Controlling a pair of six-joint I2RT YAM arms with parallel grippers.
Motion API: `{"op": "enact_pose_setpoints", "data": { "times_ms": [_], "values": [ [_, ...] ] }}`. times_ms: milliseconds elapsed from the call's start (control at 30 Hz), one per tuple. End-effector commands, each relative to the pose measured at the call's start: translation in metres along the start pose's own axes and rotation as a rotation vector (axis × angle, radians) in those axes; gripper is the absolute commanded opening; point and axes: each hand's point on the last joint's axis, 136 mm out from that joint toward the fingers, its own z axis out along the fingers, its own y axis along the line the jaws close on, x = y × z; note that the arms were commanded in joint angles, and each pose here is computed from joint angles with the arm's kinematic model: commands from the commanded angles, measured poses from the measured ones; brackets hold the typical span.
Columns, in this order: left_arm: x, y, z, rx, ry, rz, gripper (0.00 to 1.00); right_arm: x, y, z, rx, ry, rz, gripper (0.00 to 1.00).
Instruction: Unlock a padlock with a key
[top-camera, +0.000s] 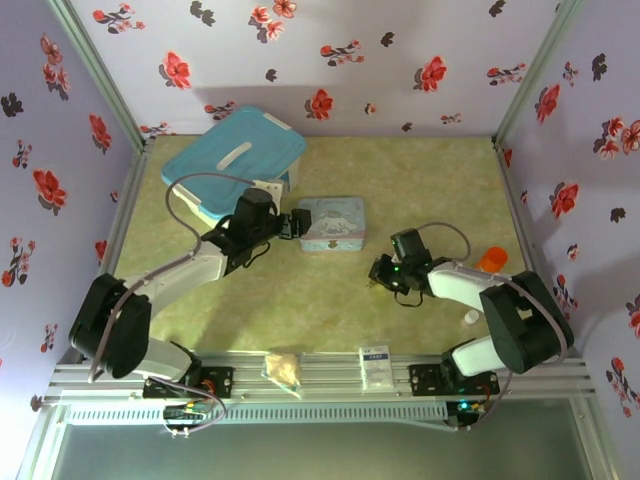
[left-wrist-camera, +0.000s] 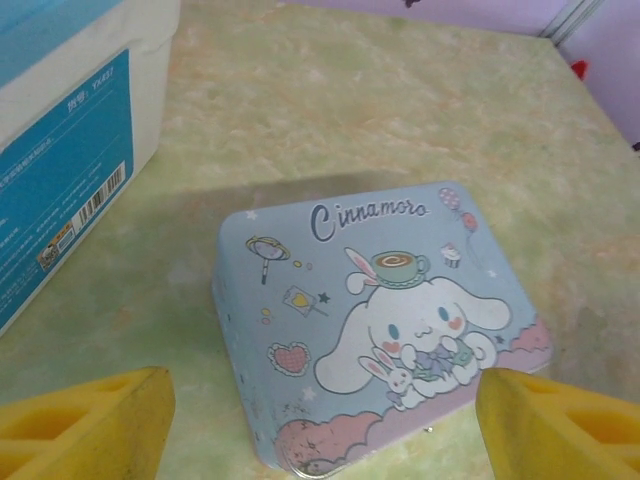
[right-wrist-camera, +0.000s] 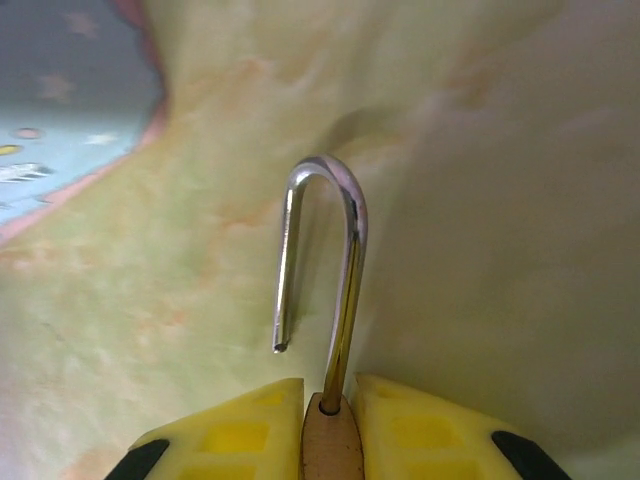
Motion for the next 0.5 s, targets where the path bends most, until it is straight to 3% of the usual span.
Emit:
{"op": "enact_pose_setpoints", "data": {
  "times_ms": [0, 200, 467],
  "values": [
    [-0.005, -0.006, -0.013, 0.043, -0.018, -0.02, 0.8, 0.044, -0.077, -0.022, 0.339, 0.217, -0.043, 0.22],
    [0.002, -0.005, -0.016, 0.05, -0.009, -0.019, 0.8, 0.027, -0.072, -0.021, 0.349, 0.285, -0.087, 0.27],
    [0.01, 0.0, -0.021, 0.048, -0.011, -0.034, 0.81, 0.003, -0.073, -0.031, 0.44, 0.236, -0.14, 0.39]
  ]
}}
